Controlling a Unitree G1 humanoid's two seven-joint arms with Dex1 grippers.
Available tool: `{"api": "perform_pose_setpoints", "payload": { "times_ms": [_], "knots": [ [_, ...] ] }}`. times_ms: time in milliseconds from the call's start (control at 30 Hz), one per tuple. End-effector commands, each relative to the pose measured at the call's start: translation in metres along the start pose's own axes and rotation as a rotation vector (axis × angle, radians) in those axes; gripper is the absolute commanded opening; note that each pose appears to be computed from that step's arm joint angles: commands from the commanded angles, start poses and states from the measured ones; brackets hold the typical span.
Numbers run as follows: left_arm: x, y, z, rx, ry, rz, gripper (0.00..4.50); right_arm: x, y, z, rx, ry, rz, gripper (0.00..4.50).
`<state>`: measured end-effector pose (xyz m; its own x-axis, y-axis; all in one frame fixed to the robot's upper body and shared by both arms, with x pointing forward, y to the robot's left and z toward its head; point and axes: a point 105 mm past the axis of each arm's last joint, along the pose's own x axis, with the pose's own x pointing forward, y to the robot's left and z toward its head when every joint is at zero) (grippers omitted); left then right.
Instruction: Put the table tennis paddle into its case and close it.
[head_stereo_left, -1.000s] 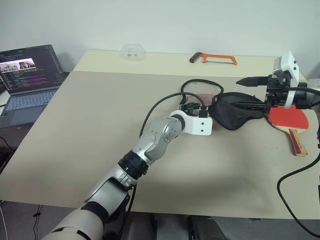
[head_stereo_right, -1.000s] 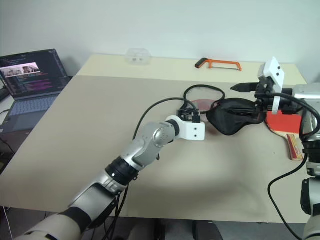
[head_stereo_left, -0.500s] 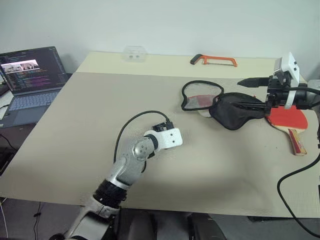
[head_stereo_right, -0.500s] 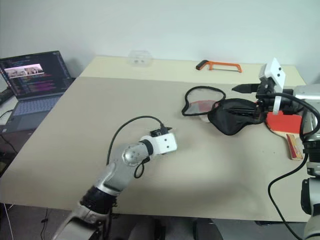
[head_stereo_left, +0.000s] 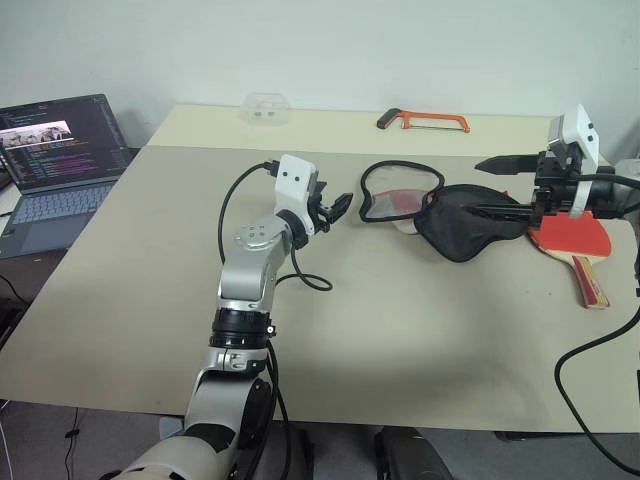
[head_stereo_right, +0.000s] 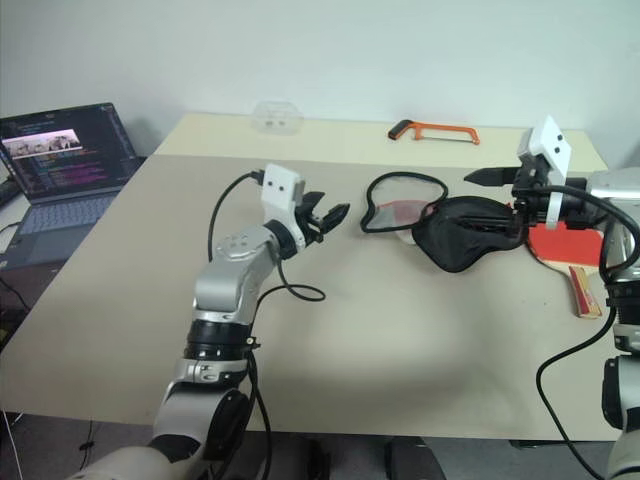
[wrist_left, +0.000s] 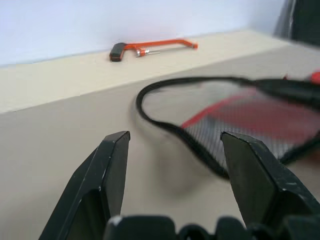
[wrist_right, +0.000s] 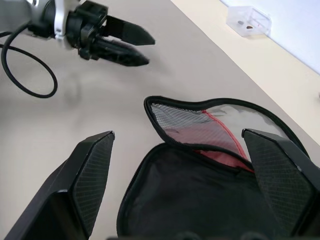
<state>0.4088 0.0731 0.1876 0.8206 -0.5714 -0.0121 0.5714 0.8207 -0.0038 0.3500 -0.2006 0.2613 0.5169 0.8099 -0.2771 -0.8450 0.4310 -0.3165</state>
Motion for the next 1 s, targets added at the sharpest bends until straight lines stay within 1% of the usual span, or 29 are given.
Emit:
{"api": "perform_pose_setpoints", "payload": {
  "times_ms": [33,100,200,300,367,567,900,1000],
  "knots": [
    [0.003,-0.009,0.003,-0.121,-0.004,-0.073,3.15,-0.006,-0.002,0.014,-0.063,-0.018,-0.015,4.5],
    [0.006,-0.01,0.005,-0.284,-0.017,-0.094,3.15,-0.006,-0.002,0.014,-0.064,-0.017,-0.017,4.5],
    [0.011,-0.008,0.01,-0.46,-0.038,-0.106,3.15,-0.007,-0.002,0.014,-0.065,-0.017,-0.02,4.5],
    [0.017,-0.007,0.013,-0.579,-0.045,-0.12,3.15,-0.008,-0.002,0.014,-0.066,-0.016,-0.021,4.5],
    [0.021,-0.01,0.008,-0.641,-0.013,-0.142,3.15,-0.008,-0.002,0.014,-0.066,-0.015,-0.022,4.5],
    [0.03,-0.011,-0.016,-0.686,0.09,-0.093,3.15,-0.009,-0.001,0.014,-0.066,-0.012,-0.023,4.5],
    [0.041,-0.024,-0.019,-0.719,0.103,-0.131,3.15,-0.01,-0.002,0.014,-0.064,-0.009,-0.027,4.5],
    [0.048,-0.03,-0.029,-0.758,0.142,-0.113,3.15,-0.01,-0.002,0.014,-0.064,-0.009,-0.026,4.5]
  ]
}}
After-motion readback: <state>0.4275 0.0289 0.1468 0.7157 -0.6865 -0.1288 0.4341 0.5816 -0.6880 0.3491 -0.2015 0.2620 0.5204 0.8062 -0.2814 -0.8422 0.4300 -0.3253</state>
